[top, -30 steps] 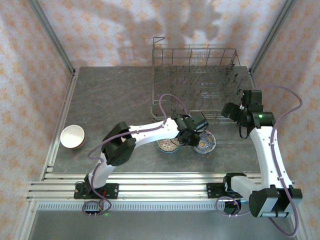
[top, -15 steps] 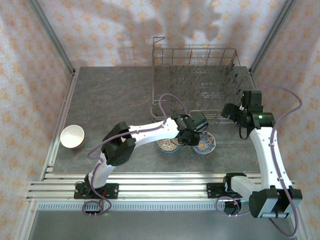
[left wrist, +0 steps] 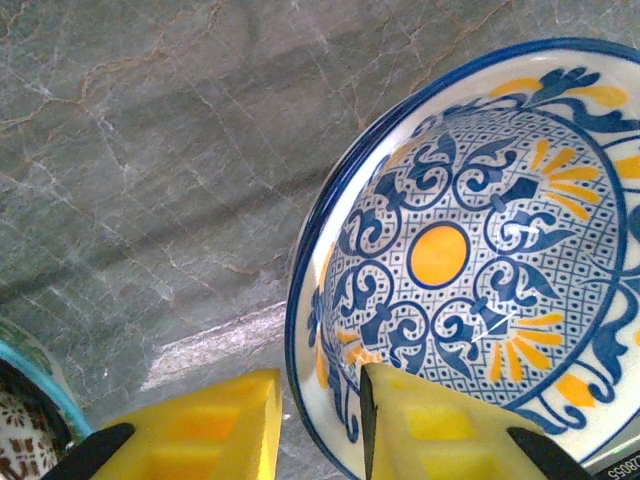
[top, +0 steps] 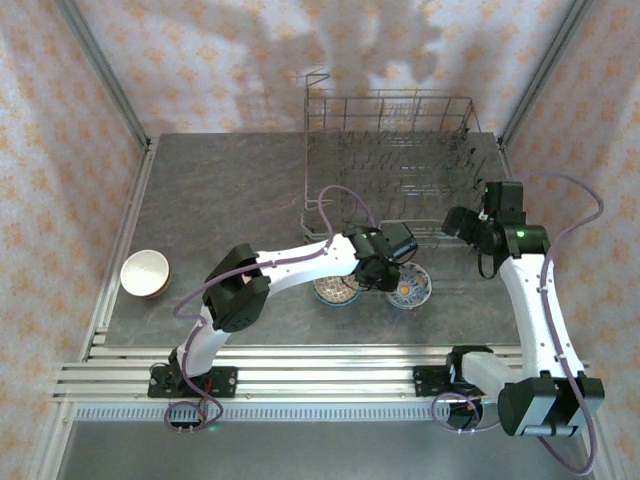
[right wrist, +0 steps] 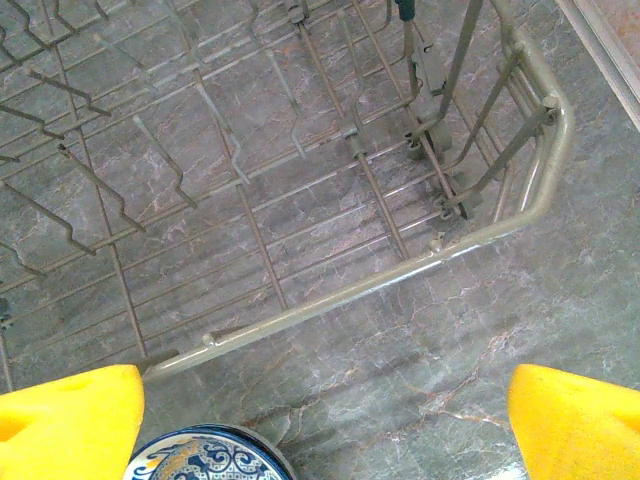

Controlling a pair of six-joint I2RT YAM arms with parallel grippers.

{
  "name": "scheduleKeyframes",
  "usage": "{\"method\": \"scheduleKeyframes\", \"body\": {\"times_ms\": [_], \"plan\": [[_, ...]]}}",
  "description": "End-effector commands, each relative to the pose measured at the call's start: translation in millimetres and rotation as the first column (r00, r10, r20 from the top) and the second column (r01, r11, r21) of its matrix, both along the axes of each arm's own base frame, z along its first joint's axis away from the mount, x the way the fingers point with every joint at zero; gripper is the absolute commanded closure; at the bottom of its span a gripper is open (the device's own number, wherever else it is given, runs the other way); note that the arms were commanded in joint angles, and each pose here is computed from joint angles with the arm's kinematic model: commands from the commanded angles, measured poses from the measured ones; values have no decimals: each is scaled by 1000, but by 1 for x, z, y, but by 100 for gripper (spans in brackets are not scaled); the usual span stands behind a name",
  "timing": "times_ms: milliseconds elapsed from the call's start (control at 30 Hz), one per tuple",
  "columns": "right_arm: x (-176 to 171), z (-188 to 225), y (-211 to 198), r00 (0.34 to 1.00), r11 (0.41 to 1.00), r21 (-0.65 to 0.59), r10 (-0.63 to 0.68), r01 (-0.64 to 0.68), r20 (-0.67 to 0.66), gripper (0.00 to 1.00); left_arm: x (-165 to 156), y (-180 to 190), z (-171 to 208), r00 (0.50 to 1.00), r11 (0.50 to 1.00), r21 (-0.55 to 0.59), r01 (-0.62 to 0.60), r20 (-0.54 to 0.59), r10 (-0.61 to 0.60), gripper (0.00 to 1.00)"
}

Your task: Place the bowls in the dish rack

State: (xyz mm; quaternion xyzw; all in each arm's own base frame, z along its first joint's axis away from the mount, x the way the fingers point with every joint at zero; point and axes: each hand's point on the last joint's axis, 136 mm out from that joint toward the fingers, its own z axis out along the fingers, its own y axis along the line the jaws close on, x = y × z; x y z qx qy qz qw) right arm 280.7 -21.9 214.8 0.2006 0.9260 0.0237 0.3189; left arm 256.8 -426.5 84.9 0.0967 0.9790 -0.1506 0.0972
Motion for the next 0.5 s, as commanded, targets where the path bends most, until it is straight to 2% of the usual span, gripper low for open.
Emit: {"method": "scheduleKeyframes", "body": {"times_ms": [0,367,467], "plan": [[2,3,0,1000,1000,-18,13,-12,24,6,11,1,17,999,1000,-3,-6,47,6,72],[2,3,-1,1000,1000,-26,15,-14,25,6,11,-5,8,1000,1000,-2,-3,20,3,77],[2,4,-1,999,1000,-25,17,-16,27,6,10,-5,5,1000,1000,1,-5,12,4,73]]}}
